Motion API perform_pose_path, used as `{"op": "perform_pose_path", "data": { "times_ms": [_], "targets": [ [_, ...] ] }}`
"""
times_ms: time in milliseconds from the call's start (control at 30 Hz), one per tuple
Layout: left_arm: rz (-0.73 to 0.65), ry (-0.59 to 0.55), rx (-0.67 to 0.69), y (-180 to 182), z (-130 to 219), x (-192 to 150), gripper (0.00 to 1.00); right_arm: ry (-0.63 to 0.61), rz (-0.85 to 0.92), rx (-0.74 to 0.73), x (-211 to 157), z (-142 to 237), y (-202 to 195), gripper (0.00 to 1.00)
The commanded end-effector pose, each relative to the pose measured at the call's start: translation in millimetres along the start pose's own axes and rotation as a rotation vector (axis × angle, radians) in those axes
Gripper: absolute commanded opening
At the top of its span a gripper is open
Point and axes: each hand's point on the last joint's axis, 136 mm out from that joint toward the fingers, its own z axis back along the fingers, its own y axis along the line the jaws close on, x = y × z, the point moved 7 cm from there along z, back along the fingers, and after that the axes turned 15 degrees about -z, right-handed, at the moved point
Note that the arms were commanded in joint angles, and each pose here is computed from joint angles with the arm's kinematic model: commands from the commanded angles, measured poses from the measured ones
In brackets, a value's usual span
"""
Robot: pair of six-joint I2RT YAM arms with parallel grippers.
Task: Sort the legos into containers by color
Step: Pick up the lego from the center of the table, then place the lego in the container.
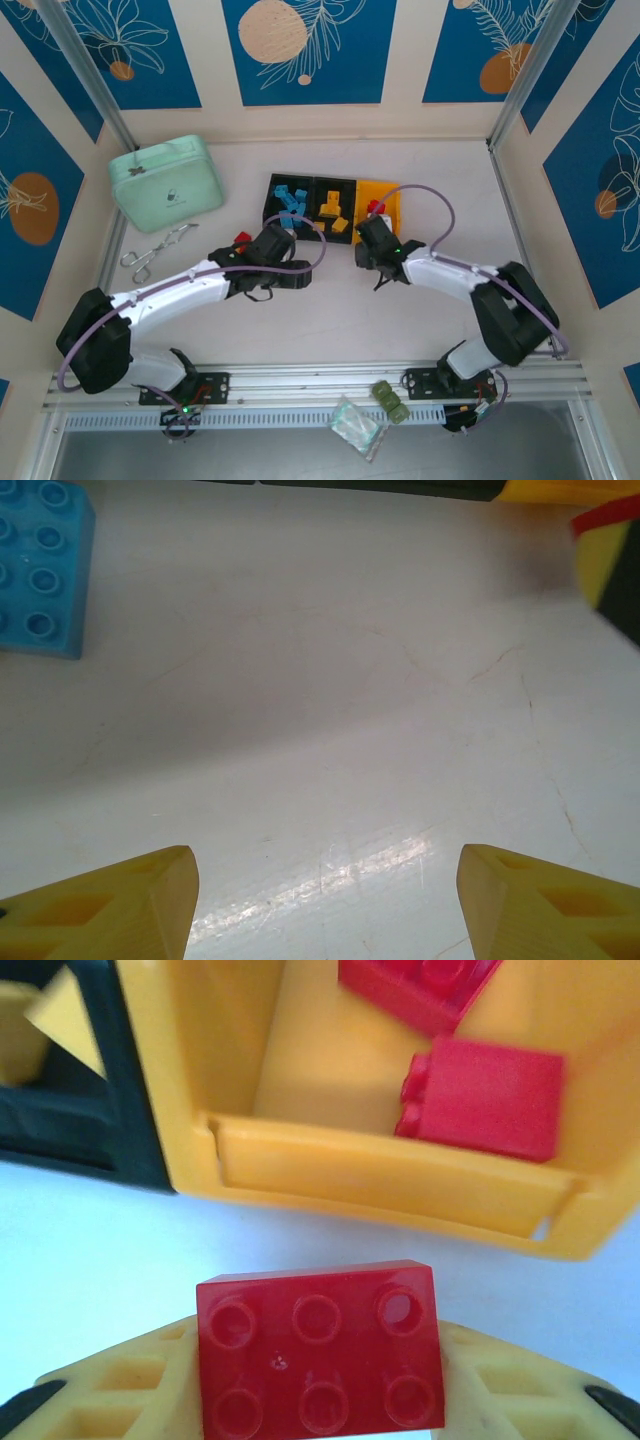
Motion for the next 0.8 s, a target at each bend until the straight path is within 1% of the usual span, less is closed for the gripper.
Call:
{"op": "perform_pose_path", "data": {
  "times_ms": [0, 167, 333, 533, 767],
  "targets": [
    [0.018, -0.006, -0.044, -2.1, -4.2, 0.7, 0.68, 0.025, -0.08, 0.011, 15.7, 20.6, -10.1, 0.35],
    [0.033, -0.021, -0.087, -6.6, -4.1, 2.0, 0.68, 0.048, -0.193, 0.041, 53.7, 34.0, -17.9, 0.35],
    [0.04, -0.029, -0.109, -8.7, -2.1, 0.7, 0.68, 0.089, -0.228, 0.035, 81.9, 25.9, -12.3, 0.35],
    [0.048, -0.034, -0.107, -7.0, 1.8, -3.0, 0.69, 0.149, -0.239, 0.015, 104.2, -3.4, 1.1, 0.36],
    [0.057, -0.03, -0.095, -3.8, 3.3, -7.5, 0.69, 0.205, -0.313, 0.01, 130.8, -41.2, 8.2, 0.39]
  ]
}}
